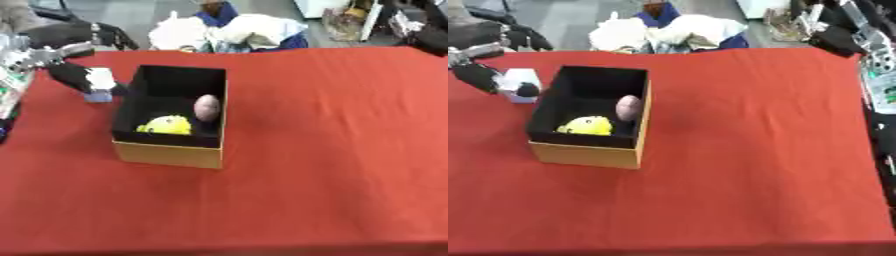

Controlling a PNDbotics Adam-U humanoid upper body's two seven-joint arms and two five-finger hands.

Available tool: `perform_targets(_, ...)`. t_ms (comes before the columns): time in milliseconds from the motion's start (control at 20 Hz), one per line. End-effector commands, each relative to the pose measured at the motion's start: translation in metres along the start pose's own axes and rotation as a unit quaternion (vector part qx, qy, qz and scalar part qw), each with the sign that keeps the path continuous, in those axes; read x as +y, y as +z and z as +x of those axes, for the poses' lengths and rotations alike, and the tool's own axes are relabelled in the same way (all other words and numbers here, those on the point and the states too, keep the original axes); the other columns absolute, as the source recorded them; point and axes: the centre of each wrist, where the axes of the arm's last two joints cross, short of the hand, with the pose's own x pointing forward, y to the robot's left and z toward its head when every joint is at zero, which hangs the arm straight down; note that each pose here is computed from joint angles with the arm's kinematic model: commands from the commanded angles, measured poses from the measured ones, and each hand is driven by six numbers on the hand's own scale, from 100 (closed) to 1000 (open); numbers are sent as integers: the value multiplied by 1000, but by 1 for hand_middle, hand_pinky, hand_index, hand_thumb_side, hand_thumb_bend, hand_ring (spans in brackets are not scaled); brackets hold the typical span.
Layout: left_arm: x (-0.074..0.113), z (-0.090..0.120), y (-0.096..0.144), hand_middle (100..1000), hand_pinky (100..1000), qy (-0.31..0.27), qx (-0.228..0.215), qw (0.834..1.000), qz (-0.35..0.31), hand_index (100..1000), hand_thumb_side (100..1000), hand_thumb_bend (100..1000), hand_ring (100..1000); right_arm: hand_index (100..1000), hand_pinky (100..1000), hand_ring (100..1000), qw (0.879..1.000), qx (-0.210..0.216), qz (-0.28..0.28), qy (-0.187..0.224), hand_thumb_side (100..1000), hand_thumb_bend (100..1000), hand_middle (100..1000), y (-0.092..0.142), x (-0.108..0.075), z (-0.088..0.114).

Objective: Pick up objects on the table and place them in the box.

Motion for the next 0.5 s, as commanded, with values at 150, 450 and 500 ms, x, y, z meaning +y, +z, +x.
perform_targets(150, 29, -36, 45, 836, 793, -27, 112, 992, 42, 923, 708, 776, 814, 840, 774, 741, 1000, -9, -4, 16, 711, 100, 726, -3, -17, 3)
perform_targets(450, -1, -70, 64, 823, 779, -30, 220, 974, 52, 914, 644, 741, 801, 840, 774, 741, 1000, -21, -5, 13, 727, 100, 724, -9, -18, 7)
perform_targets(500, -5, -74, 67, 822, 778, -31, 231, 971, 53, 913, 640, 737, 799, 840, 774, 741, 1000, -23, -6, 12, 731, 100, 724, -10, -18, 8)
